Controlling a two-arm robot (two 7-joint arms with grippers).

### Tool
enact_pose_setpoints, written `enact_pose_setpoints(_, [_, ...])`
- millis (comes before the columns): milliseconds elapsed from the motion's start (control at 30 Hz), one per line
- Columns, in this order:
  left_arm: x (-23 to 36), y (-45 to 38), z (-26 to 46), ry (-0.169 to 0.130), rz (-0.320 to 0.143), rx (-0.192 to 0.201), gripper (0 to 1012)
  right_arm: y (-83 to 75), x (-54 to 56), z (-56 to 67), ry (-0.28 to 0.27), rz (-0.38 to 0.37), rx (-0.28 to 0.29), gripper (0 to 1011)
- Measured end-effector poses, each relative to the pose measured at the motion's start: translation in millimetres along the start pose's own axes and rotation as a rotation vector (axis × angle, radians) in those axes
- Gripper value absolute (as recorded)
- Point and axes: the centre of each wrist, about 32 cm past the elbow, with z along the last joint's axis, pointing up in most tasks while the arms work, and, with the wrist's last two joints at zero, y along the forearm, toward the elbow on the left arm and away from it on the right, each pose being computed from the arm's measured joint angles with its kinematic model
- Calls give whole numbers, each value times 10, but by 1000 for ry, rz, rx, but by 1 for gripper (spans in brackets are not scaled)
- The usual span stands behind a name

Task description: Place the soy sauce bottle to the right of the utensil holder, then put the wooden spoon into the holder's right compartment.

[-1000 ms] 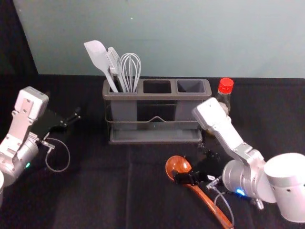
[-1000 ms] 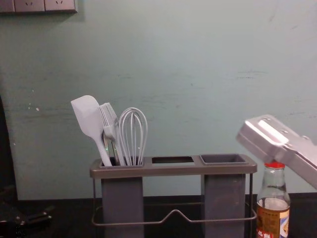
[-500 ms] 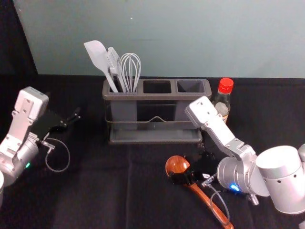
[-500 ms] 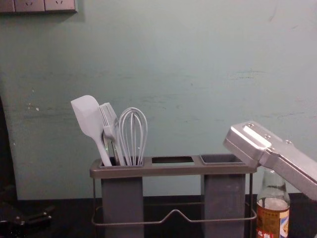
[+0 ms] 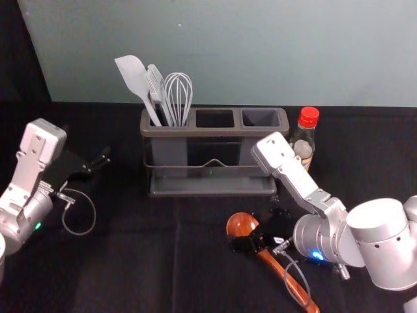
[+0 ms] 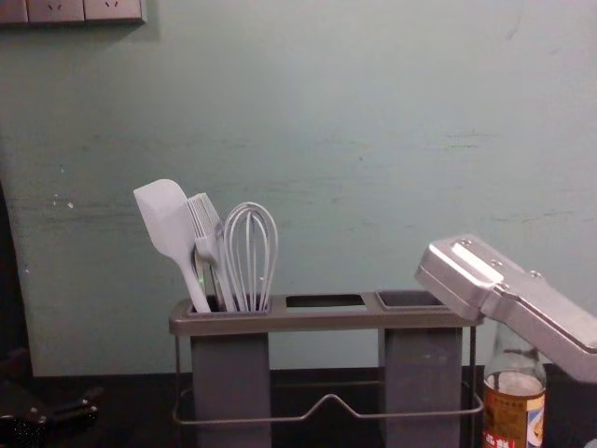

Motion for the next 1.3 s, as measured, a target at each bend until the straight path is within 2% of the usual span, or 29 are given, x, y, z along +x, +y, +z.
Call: enact_pose_setpoints(1300, [0,0,0,0,0,0,1005,127,-6,55,-15,20,-30,1004])
